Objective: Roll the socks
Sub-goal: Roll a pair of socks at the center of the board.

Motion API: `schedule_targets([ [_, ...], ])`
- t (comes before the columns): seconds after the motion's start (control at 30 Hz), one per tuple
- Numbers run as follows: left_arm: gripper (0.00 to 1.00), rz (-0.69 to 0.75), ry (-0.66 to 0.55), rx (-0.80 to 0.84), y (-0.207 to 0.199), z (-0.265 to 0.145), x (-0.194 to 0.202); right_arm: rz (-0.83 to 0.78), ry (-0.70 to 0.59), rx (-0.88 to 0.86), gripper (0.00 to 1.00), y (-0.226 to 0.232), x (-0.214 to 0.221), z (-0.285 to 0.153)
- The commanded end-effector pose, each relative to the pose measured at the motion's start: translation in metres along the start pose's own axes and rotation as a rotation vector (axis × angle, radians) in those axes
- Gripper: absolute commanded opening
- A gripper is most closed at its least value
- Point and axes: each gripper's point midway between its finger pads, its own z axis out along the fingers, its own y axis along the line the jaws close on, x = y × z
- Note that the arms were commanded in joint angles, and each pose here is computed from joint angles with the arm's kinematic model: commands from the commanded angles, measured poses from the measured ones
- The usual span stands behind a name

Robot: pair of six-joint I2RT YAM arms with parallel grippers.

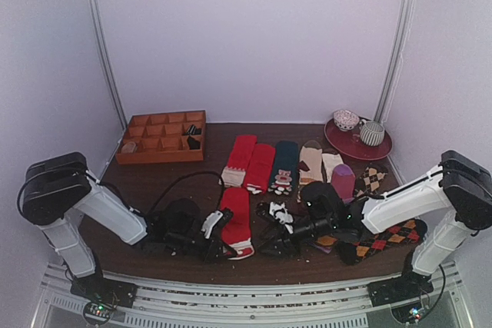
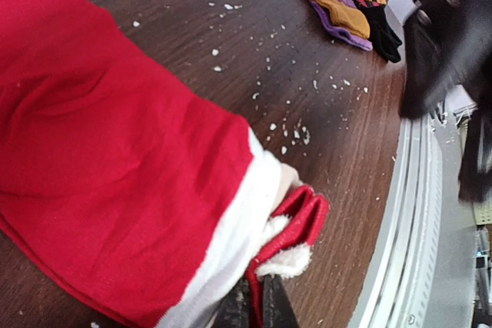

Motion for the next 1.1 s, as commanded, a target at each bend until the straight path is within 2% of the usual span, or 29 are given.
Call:
schedule_targets([
  [0.0,0.00,-0.193,0.299,-0.113,0.034,-0.003,0.083,-0.270,0.012,0.082,0.45,0.010,-0.003,0.016],
  [0.23,0.00,-0.216,0.355,-0.126,0.040,-0.005,0.100,-0.443,0.103,0.099,0.45,0.015,0.015,0.035],
  [0.67,0.00,-0.206,0.360,-0.157,0.046,-0.007,0.103,-0.505,0.227,0.192,0.41,-0.013,0.040,0.057],
  [0.77,0.00,-0.203,0.362,-0.156,0.045,-0.006,0.103,-0.493,0.228,0.199,0.37,-0.015,0.042,0.059],
  [0.93,0.00,-0.200,0.361,-0.172,0.049,-0.006,0.103,-0.439,0.271,0.210,0.20,-0.018,0.051,0.058],
  [1.07,0.02,-0.190,0.351,-0.178,0.050,-0.004,0.099,-0.334,0.305,0.155,0.14,-0.012,0.064,0.058],
])
